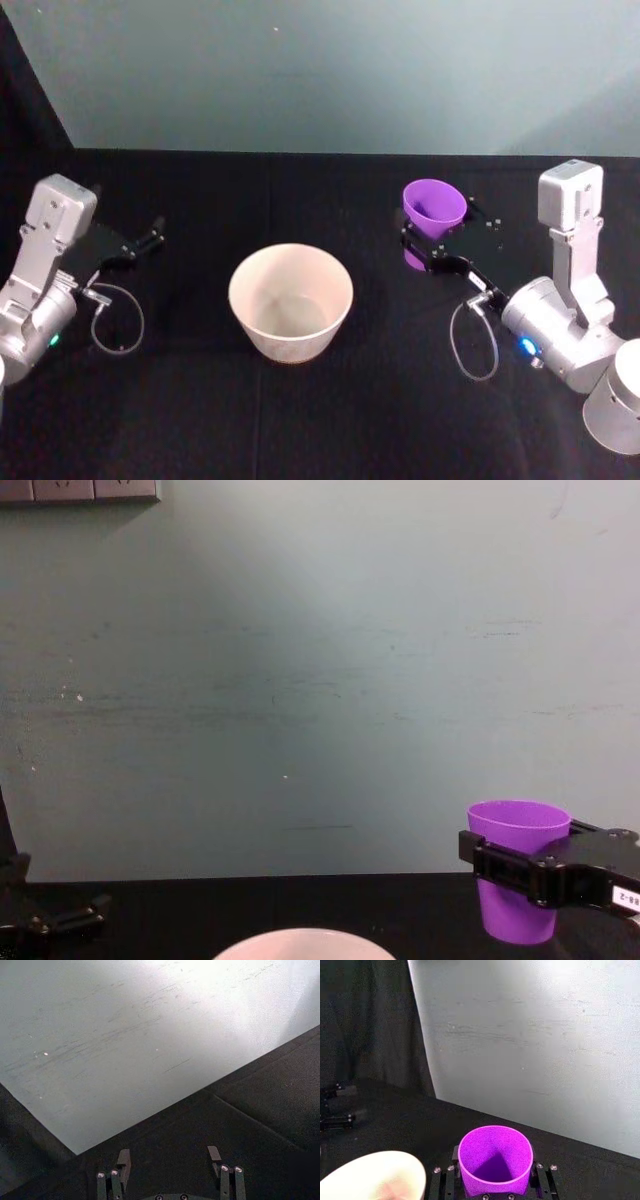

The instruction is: Pick up the cup and pour the mung beans from the cup into the bowl.

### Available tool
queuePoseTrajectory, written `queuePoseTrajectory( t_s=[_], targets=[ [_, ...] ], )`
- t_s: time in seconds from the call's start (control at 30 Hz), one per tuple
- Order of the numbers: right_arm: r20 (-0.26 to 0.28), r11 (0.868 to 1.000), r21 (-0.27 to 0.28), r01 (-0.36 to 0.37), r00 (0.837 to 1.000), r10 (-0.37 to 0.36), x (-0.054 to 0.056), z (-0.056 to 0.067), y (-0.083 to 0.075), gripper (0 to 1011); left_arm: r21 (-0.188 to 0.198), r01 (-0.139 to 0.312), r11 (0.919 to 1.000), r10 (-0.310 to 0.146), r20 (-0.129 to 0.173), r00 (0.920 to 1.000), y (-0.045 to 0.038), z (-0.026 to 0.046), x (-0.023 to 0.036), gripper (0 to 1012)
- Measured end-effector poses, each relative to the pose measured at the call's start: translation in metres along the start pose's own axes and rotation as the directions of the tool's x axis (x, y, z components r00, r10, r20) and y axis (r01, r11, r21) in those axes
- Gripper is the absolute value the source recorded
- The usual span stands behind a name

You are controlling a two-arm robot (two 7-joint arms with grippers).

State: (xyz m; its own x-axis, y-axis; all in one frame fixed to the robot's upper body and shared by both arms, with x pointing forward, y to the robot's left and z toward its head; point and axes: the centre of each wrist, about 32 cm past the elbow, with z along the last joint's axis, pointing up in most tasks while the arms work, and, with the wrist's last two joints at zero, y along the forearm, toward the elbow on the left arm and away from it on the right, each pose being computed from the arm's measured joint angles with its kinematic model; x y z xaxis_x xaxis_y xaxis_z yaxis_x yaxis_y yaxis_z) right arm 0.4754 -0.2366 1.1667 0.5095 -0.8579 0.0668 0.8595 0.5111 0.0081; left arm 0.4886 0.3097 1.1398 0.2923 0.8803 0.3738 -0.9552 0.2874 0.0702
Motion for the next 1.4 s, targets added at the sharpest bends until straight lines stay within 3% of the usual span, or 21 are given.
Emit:
queuePoseTrajectory(
  t_s=[1.4],
  targets=[
    [0.004, 1.000, -0.003, 0.000, 1.000, 0.000, 0.0005, -0.0004, 0.0002, 730, 0.000, 0.000, 1.0000, 0.000, 0.000, 1.0000, 0.0000, 0.0000, 0.0000, 1000]
  ],
)
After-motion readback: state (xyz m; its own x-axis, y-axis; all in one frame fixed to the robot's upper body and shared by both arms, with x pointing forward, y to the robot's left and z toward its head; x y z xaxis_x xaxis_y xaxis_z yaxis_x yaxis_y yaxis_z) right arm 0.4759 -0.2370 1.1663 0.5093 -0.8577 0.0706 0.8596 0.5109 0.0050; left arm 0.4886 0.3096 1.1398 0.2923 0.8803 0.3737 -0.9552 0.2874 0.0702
